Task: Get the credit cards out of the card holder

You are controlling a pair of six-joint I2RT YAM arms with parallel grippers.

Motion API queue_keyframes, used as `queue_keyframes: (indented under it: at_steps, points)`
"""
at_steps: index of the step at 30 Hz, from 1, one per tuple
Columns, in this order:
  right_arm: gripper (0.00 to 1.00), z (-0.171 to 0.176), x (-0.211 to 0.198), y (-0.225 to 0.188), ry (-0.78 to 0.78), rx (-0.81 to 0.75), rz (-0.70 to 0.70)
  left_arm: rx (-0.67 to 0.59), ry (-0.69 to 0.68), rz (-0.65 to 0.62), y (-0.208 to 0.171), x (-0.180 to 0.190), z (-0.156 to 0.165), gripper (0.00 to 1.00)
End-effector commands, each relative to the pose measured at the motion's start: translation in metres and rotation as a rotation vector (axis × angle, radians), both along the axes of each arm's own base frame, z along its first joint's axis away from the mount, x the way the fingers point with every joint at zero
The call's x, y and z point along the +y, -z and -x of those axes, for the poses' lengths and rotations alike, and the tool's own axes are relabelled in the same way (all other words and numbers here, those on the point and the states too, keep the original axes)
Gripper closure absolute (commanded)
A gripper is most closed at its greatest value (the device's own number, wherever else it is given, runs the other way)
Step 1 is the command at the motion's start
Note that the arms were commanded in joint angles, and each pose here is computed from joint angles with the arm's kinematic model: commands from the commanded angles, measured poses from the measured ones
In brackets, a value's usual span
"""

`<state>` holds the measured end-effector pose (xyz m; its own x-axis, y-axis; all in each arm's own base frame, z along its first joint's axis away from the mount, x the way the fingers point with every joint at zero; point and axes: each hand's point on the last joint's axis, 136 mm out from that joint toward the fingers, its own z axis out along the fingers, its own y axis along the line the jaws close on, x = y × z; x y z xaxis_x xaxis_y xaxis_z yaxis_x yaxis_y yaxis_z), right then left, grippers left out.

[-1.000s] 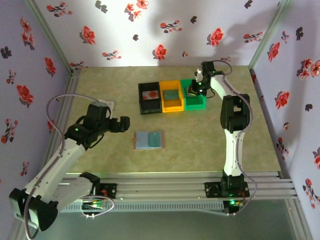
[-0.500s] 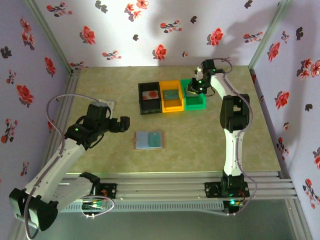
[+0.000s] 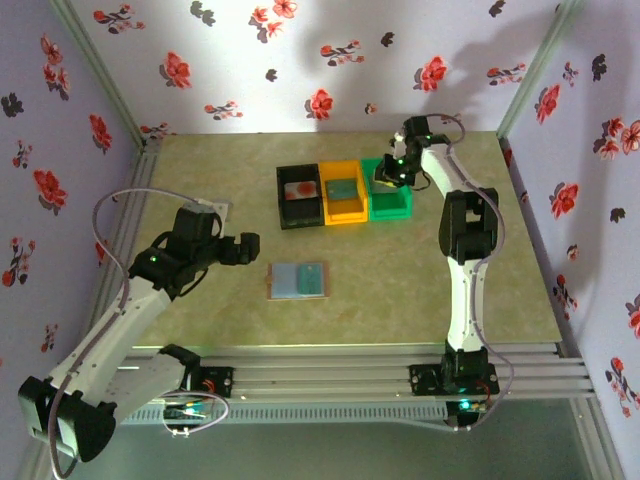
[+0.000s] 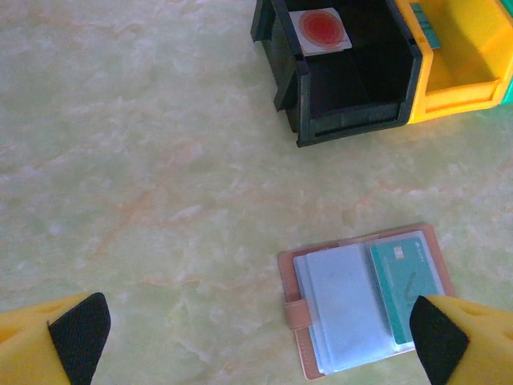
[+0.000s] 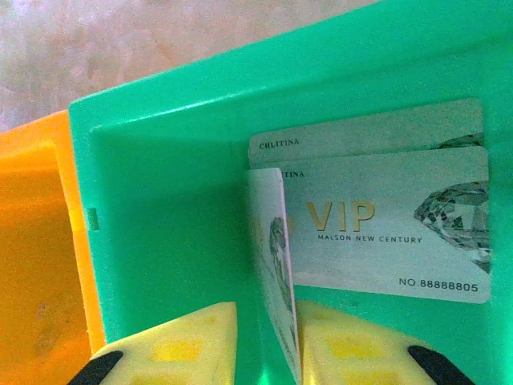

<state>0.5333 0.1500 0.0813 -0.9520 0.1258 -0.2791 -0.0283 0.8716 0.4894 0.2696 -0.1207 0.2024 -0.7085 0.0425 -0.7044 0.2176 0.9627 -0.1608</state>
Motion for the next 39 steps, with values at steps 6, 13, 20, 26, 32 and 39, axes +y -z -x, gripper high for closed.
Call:
queue_keyframes:
  at_steps: [6, 13, 20, 26, 32, 39]
  points:
    - [0.73, -0.002, -0.011, -0.006, 0.013, -0.002, 0.049, -0.030, 0.002, -0.017, -0.013, 0.002, -0.003, 0.00]
    - [0.72, -0.004, -0.014, -0.013, 0.030, -0.013, 0.070, -0.032, 0.004, -0.017, -0.013, 0.002, -0.003, 0.00]
    - [0.71, -0.006, -0.019, -0.017, 0.047, -0.025, 0.088, -0.028, 0.006, -0.016, -0.013, 0.002, -0.003, 0.00]
    - [0.71, -0.007, -0.022, -0.022, 0.062, -0.038, 0.101, -0.030, 0.001, -0.020, -0.013, 0.003, -0.003, 0.00]
    - [0.71, -0.010, -0.026, -0.033, 0.081, -0.066, 0.119, -0.028, -0.006, -0.023, -0.013, 0.004, -0.003, 0.00]
    - [0.66, -0.016, -0.031, -0.047, 0.113, -0.099, 0.119, -0.034, -0.010, -0.024, -0.014, 0.005, -0.003, 0.00]
